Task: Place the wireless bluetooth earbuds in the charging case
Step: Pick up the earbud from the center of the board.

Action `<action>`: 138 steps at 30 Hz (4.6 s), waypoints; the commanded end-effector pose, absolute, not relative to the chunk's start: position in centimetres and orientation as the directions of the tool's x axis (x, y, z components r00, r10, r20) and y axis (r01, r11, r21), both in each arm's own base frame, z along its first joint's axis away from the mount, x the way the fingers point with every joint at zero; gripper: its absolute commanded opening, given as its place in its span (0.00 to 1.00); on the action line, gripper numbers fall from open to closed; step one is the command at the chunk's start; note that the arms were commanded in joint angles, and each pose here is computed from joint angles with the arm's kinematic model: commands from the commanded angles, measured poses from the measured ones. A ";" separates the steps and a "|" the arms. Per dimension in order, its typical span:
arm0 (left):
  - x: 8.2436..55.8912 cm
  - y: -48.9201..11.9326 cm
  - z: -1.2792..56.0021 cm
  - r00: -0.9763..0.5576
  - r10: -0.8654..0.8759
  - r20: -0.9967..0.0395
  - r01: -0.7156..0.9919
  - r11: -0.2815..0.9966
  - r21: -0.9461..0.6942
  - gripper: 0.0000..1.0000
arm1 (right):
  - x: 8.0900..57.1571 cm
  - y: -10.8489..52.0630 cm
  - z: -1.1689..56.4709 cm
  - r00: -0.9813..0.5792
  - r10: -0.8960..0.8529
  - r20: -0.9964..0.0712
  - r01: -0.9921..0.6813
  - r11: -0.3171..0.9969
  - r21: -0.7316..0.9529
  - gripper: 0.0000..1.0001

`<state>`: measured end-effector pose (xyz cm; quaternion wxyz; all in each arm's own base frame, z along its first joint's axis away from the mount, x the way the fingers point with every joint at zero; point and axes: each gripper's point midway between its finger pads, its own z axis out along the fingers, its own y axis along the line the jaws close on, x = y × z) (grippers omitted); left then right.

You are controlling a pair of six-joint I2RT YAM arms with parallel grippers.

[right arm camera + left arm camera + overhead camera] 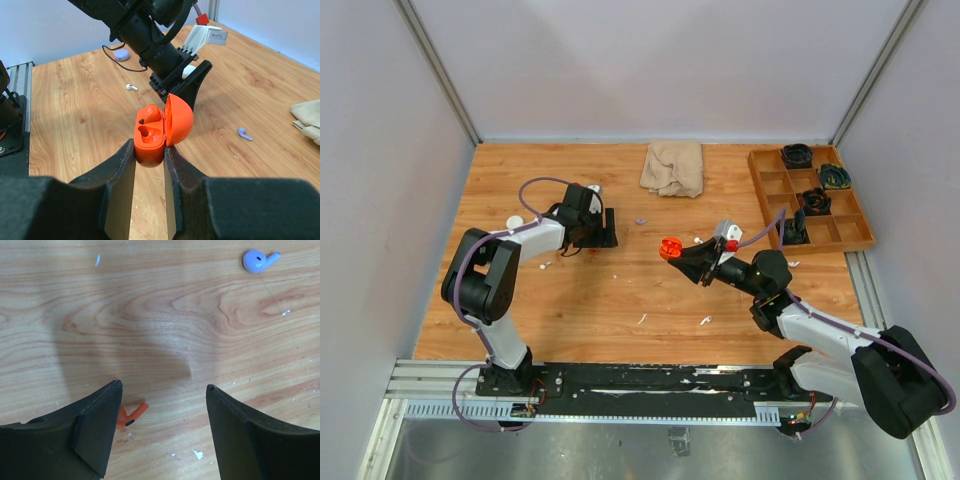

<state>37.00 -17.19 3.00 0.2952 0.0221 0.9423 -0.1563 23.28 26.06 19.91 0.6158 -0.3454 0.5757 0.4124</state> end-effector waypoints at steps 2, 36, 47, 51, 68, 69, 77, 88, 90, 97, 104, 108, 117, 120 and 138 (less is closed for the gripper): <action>34.8 -17.9 2.8 -0.864 0.007 -0.504 0.184 0.935 -0.302 0.74 | 23.7 25.5 20.3 0.034 0.110 -0.993 -0.895 0.445 0.019 0.03; 33.7 -13.8 6.0 -0.859 -0.101 -0.502 -0.041 0.991 -0.130 0.73 | 23.9 25.4 19.9 0.025 0.092 -0.995 -0.891 0.454 0.019 0.03; 35.3 -13.7 4.1 -0.868 -0.109 -0.484 -0.078 0.993 -0.084 0.63 | 23.9 25.4 19.9 0.023 0.084 -0.996 -0.890 0.456 0.018 0.03; 35.8 -13.3 3.7 -0.867 -0.115 -0.485 -0.098 0.993 -0.059 0.51 | 23.9 25.4 19.9 0.025 0.083 -0.996 -0.889 0.457 0.016 0.03; 34.4 -13.2 2.1 -0.907 -0.096 -0.410 -0.089 0.995 -0.037 0.40 | 23.8 25.4 20.1 0.024 0.089 -0.996 -0.891 0.453 0.019 0.03; 34.4 -13.2 2.0 -0.908 -0.094 -0.407 -0.088 0.996 -0.033 0.39 | 23.8 25.4 20.1 0.024 0.088 -0.996 -0.892 0.451 0.019 0.03; 34.3 -13.4 1.5 -0.919 -0.081 -0.387 -0.074 0.997 -0.033 0.35 | 23.8 25.4 20.2 0.024 0.089 -0.996 -0.892 0.451 0.018 0.03; 33.5 -14.3 1.1 -0.933 -0.022 -0.359 -0.016 1.000 -0.021 0.25 | 23.7 25.5 20.2 0.024 0.089 -0.996 -0.896 0.443 0.018 0.03; 33.3 -14.4 1.0 -0.935 -0.009 -0.355 -0.007 1.000 -0.007 0.25 | 23.7 25.5 20.2 0.028 0.088 -0.996 -0.895 0.445 0.014 0.03; 32.8 -14.4 0.3 -0.944 0.022 -0.328 0.014 1.000 0.028 0.28 | 23.7 25.5 20.2 0.027 0.086 -0.996 -0.895 0.445 0.014 0.03; 32.6 -14.8 0.1 -0.948 0.039 -0.316 0.032 0.999 0.028 0.32 | 23.7 25.5 20.3 0.029 0.086 -0.996 -0.895 0.446 0.013 0.03; 32.4 -14.9 -0.1 -0.950 0.046 -0.308 0.037 0.999 0.036 0.32 | 23.7 25.5 20.3 0.030 0.086 -0.996 -0.895 0.445 0.012 0.03; 31.9 -14.8 0.0 -0.950 0.058 -0.306 0.045 0.998 0.049 0.25 | 23.7 25.5 20.3 0.029 0.085 -0.996 -0.896 0.443 0.012 0.03; 32.1 -14.7 0.6 -0.942 0.058 -0.331 0.042 0.998 0.056 0.22 | 23.7 25.5 20.2 0.029 0.086 -0.996 -0.897 0.443 0.012 0.02; 34.4 -19.0 12.6 -0.648 0.027 -0.761 0.177 0.977 -0.117 0.16 | 24.8 25.4 21.3 0.089 0.096 -0.991 -0.867 0.497 -0.030 0.01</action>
